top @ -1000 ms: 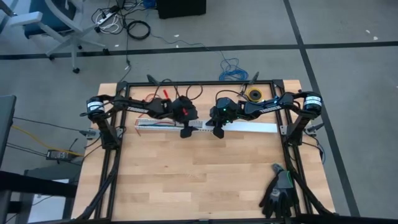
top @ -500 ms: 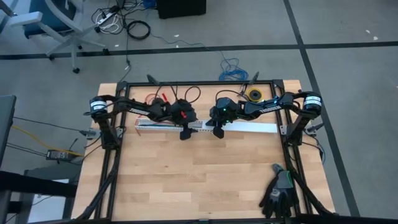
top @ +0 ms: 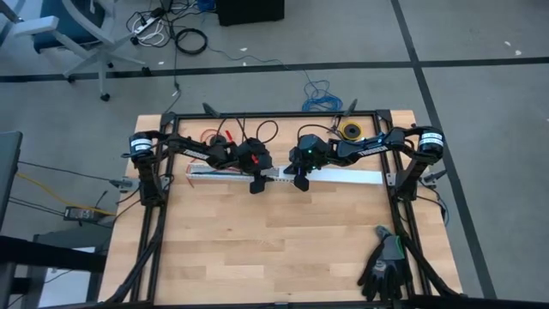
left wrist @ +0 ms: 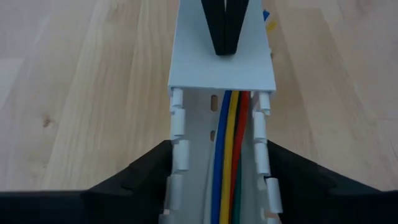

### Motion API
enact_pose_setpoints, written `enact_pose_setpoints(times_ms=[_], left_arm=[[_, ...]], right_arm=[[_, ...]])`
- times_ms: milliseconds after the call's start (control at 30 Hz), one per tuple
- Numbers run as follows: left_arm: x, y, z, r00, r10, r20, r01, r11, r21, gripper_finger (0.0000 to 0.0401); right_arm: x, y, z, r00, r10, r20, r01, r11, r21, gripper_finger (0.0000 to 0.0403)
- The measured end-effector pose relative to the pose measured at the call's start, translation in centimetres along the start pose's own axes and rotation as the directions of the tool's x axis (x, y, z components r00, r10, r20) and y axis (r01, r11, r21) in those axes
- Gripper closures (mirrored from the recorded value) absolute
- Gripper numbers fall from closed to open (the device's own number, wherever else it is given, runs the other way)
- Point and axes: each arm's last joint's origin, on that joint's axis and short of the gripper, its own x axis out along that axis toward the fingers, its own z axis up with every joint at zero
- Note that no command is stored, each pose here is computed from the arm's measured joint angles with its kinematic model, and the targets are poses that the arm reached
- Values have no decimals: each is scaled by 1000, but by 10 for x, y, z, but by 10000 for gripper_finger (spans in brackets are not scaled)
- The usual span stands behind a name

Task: Ziptie cables
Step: Close the white cable duct

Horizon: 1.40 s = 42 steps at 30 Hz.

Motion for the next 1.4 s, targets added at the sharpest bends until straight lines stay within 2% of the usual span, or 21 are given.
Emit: enact_pose_setpoints(times_ms=[133,533,767,1033,1167,1400], left_arm=[[0,0,0,1000,0,2,0,1000,0,180],[0,0,1,1000,-1,8,1,1000,2,182],[0,0,1,1000,1,10,-1,1000,1,182],[0,1,2,1000,21,14,-22,1000,5,181],[0,1,2,1000,28,15,-28,1000,6,162],[0,1,5,998,36,44,-36,999,15,103]], right_arm=[[0,0,2,1000,2,21,-2,1000,-10,403],[1,1,8,997,6,81,-4,1000,-29,403],[27,-4,19,997,63,54,-62,998,-10,403],[28,-8,28,995,75,65,-74,997,-9,403],[28,-8,28,995,74,64,-73,997,-8,403],[28,-8,28,995,70,64,-70,998,-7,403]])
